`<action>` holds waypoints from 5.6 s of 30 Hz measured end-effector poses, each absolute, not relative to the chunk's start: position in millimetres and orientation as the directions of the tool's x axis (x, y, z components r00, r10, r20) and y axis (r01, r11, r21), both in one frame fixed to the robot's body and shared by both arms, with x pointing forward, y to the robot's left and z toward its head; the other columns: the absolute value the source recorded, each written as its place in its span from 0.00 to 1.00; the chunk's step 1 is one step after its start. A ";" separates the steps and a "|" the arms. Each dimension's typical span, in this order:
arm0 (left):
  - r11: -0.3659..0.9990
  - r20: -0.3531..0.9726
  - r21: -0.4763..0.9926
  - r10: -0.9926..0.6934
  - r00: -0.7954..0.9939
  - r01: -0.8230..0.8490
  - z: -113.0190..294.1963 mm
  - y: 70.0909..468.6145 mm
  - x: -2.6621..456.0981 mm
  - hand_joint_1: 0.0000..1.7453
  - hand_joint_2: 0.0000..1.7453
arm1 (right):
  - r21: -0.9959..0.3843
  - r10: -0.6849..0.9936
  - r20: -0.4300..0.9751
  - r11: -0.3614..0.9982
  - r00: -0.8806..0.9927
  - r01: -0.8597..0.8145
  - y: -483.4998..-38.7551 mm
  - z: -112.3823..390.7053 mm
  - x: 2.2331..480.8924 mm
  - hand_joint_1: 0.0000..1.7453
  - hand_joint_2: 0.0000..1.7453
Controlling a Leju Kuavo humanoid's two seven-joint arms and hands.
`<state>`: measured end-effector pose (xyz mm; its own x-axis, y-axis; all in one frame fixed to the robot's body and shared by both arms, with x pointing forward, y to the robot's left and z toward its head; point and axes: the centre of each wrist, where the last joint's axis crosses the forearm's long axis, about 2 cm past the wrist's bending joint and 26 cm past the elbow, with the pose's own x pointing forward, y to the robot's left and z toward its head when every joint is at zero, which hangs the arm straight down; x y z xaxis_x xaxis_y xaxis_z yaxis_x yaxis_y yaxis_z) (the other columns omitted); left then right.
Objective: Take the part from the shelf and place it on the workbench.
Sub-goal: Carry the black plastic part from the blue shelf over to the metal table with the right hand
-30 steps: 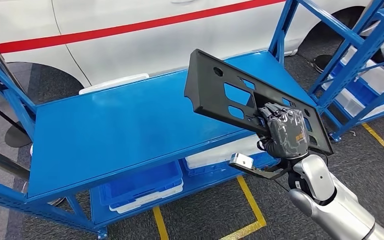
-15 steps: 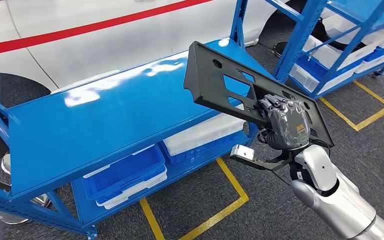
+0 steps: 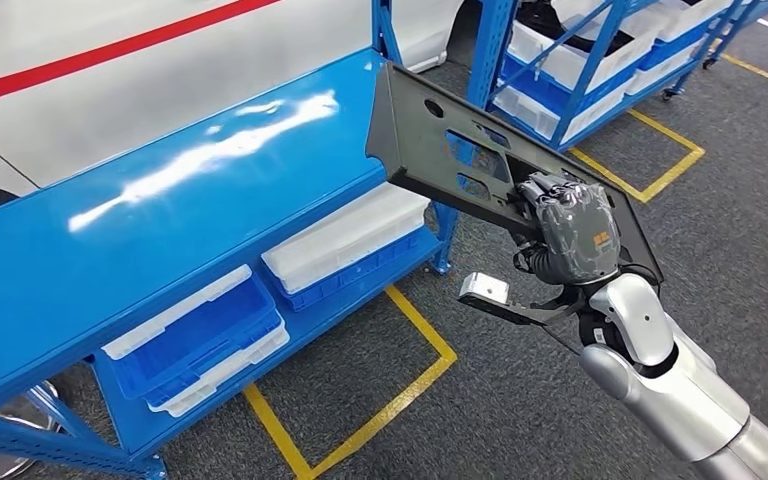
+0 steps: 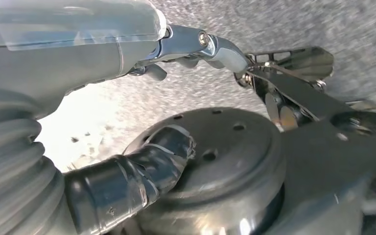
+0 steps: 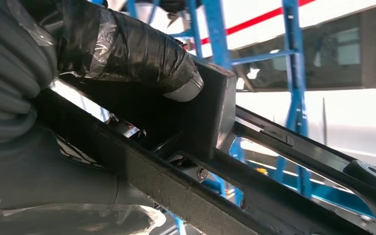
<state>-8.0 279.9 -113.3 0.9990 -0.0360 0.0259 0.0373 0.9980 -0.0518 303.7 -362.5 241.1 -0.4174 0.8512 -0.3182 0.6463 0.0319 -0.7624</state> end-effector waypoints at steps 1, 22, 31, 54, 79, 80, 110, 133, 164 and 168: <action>0.998 0.026 -0.051 -0.036 0.999 0.037 -113.3 280.1 -7.9 0.00 1.00 | -0.762 0.851 -0.317 0.033 -0.417 0.646 -362.5 241.4 303.8 1.00 1.00; 0.998 0.021 -0.054 -0.036 0.999 0.037 -113.3 277.5 -12.3 0.00 1.00 | -0.779 0.850 -0.306 0.034 -0.428 0.626 -364.0 246.9 308.6 1.00 1.00; 0.998 0.029 -0.055 -0.035 0.999 0.037 -113.3 277.4 -12.4 0.00 1.00 | -0.774 0.849 -0.309 0.038 -0.429 0.632 -363.6 250.2 310.6 1.00 1.00; 0.998 0.062 -0.060 -0.029 0.998 0.033 -113.3 276.1 -11.6 0.00 1.00 | -0.794 0.836 -0.305 0.041 -0.457 0.606 -355.2 250.8 317.3 1.00 1.00; 0.997 0.070 -0.066 -0.038 0.997 0.042 -113.3 275.9 -15.7 0.00 1.00 | -0.805 0.827 -0.300 0.047 -0.475 0.592 -344.2 250.4 323.9 1.00 1.00; 0.997 0.070 -0.065 -0.037 0.997 0.042 -113.3 276.1 -15.7 0.00 1.00 | -0.804 0.827 -0.300 0.048 -0.475 0.592 -343.9 250.8 324.2 1.00 1.00; 0.998 0.070 -0.061 -0.023 0.997 0.028 -113.3 277.1 -17.5 0.00 1.00 | -0.811 0.834 -0.289 0.048 -0.470 0.583 -342.3 246.7 325.4 1.00 1.00; 0.998 0.072 -0.061 -0.021 0.997 0.025 -113.3 276.8 -17.3 0.00 1.00 | -0.807 0.836 -0.290 0.049 -0.467 0.589 -339.9 249.3 327.6 1.00 1.00; 0.998 0.074 -0.058 -0.031 0.997 0.035 -113.2 276.9 -18.7 0.00 1.00 | -0.806 0.836 -0.296 0.041 -0.462 0.591 -338.8 250.2 330.5 1.00 1.00; 0.998 0.071 -0.059 -0.031 0.997 0.035 -113.2 276.4 -20.4 0.00 1.00 | -0.810 0.836 -0.296 0.038 -0.463 0.586 -338.7 249.2 330.3 1.00 1.00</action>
<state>-20.4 276.4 -113.2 0.9970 -0.0307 0.0712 0.0350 0.9976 -0.0595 330.3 -338.7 249.2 -0.4629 0.8357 -0.2955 0.5855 0.0380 -0.8098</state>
